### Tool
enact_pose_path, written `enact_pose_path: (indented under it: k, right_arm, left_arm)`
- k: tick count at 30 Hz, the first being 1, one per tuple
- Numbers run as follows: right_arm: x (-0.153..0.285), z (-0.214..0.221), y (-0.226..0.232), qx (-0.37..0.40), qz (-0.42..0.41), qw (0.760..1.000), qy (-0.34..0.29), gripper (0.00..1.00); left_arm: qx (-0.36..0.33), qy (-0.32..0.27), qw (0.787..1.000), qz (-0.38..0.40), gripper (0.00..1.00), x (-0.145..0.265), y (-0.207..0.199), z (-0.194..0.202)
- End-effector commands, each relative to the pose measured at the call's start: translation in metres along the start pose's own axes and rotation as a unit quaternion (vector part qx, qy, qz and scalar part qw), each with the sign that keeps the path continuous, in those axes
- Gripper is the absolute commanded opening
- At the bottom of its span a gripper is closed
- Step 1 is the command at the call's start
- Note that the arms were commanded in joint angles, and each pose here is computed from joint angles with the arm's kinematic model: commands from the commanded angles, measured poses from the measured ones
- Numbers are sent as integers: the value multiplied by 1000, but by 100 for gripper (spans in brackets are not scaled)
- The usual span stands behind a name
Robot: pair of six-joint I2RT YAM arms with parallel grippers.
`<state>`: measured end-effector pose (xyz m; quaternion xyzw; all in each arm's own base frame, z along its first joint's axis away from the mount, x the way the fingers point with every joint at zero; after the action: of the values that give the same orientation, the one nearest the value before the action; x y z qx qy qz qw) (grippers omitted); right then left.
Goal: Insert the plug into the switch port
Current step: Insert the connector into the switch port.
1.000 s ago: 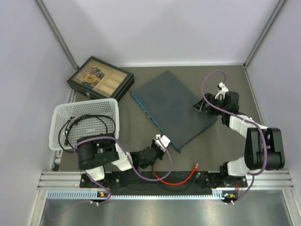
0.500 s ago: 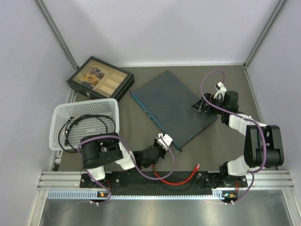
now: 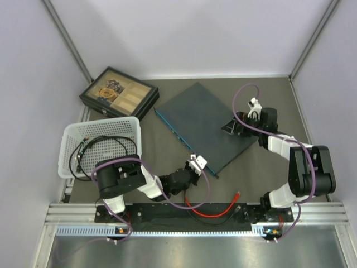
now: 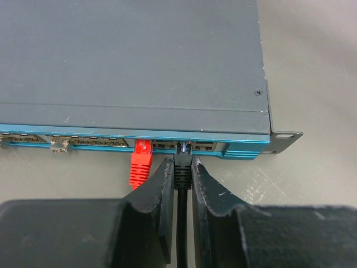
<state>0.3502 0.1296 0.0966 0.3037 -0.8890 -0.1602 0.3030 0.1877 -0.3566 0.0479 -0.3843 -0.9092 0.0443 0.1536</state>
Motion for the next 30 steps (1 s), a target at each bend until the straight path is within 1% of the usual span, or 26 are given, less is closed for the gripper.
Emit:
enact_pose_path:
  k: [1,3,4,7,8,9,10,15,22,26,30]
  right_arm:
    - [12,36,-11,-36,60,996,59,99]
    - [22,18,-19,-19,97,994,41,99]
    - [27,2,-31,-10,135,991,21,99]
    - [40,-32,-47,9,182,983,-20,99]
    - [49,-33,-60,6,205,979,-16,99]
    - [48,-33,-68,7,215,977,-8,99]
    - [48,-42,-71,19,218,976,-9,99]
    - [32,-30,-84,10,200,979,32,99]
    - [11,-3,-88,-6,151,985,84,99]
    - [8,5,-75,-14,110,989,96,99]
    - [8,19,-56,-26,64,992,105,99]
  left_arm:
    - [83,-158,983,43,0,-10,-28,-96]
    - [86,-155,983,40,0,-8,-25,-93]
    - [89,-152,984,39,0,-7,-24,-90]
    - [90,-153,984,36,0,-6,-21,-87]
    - [90,-153,983,37,0,-6,-22,-87]
    - [91,-153,983,39,0,-6,-23,-87]
    - [92,-154,983,40,0,-6,-24,-88]
    - [94,-154,983,42,0,-7,-24,-88]
    - [89,-152,983,44,0,-10,-26,-87]
    - [85,-146,985,45,0,-15,-28,-85]
    - [70,-155,984,52,0,-27,-35,-99]
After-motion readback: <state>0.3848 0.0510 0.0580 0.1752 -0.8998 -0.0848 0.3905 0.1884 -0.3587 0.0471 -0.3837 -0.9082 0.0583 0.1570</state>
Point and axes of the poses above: each gripper's point midway between its finger pads, its own x axis back along the fingers, its own y axis along the line the jaws close on, z = x × y, the point moved 1 cm from there along x, back along the fingers, and after that the axes turned 12 degrees about x, right-handed, at the moved point
